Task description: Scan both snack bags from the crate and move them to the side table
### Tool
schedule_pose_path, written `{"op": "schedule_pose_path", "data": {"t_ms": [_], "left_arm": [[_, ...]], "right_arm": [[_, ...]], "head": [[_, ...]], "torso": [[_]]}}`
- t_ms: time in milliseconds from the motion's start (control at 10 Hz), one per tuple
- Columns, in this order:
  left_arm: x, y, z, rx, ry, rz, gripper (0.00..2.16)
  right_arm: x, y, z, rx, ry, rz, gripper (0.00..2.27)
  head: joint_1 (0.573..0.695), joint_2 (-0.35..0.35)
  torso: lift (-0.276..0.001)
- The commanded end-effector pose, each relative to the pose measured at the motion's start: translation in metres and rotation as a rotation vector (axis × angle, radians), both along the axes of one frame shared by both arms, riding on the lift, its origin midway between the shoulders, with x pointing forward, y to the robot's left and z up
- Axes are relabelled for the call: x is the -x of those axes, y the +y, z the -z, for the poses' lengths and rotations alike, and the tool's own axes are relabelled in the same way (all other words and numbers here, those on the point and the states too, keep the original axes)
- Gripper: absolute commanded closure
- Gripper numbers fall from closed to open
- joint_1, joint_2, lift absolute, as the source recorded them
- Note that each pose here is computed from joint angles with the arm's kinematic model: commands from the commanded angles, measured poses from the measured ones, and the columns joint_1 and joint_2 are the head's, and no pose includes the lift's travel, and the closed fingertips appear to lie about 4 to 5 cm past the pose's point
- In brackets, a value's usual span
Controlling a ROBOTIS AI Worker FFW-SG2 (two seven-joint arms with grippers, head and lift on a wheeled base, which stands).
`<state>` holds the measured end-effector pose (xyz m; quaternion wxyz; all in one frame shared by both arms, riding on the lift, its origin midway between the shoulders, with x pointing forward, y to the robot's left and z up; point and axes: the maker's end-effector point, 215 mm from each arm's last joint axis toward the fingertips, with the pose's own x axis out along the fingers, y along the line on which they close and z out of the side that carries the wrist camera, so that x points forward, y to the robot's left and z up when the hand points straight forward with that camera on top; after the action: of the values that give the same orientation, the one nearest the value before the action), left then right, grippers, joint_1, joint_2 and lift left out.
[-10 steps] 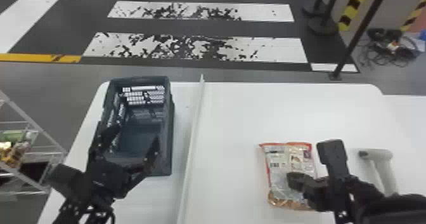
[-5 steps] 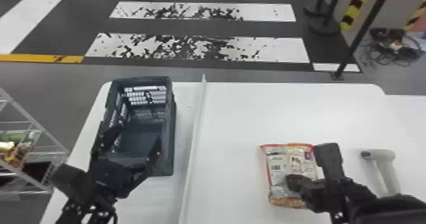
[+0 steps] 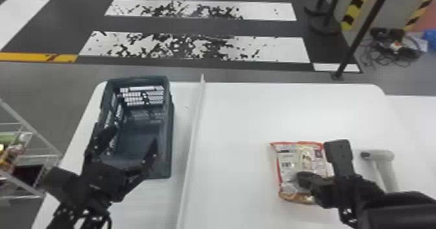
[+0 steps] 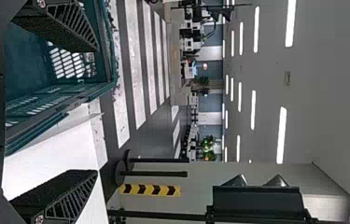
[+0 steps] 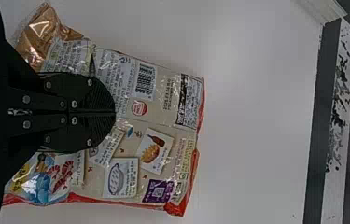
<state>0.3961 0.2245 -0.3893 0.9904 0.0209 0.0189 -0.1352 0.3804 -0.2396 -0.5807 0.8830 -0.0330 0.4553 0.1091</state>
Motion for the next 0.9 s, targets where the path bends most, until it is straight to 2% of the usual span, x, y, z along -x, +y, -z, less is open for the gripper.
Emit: {"op": "schedule_pose_path", "data": {"t_ms": [0, 400, 600, 700, 800], "left_arm": [[0.0, 0.0, 0.0, 0.0, 0.0, 0.0, 0.06], [0.0, 0.0, 0.0, 0.0, 0.0, 0.0, 0.06], [0.002, 0.0, 0.0, -0.001, 0.001, 0.0, 0.06], [0.002, 0.0, -0.001, -0.001, -0.001, 0.0, 0.06], [0.002, 0.0, -0.002, -0.001, -0.002, 0.0, 0.06]], "right_arm": [[-0.004, -0.01, -0.002, 0.006, -0.005, 0.018, 2.25], [-0.007, -0.02, -0.004, 0.019, -0.008, 0.023, 2.25], [-0.008, -0.013, -0.025, 0.008, -0.045, 0.009, 2.25], [-0.011, -0.007, -0.046, -0.018, -0.086, 0.007, 2.06], [-0.014, -0.005, -0.063, -0.049, -0.118, 0.016, 1.41]], "head": [[0.695, -0.02], [0.695, -0.051], [0.695, -0.051], [0.695, -0.046], [0.695, -0.038]], "torso": [[-0.029], [-0.029], [-0.029], [-0.029], [-0.029]]}}
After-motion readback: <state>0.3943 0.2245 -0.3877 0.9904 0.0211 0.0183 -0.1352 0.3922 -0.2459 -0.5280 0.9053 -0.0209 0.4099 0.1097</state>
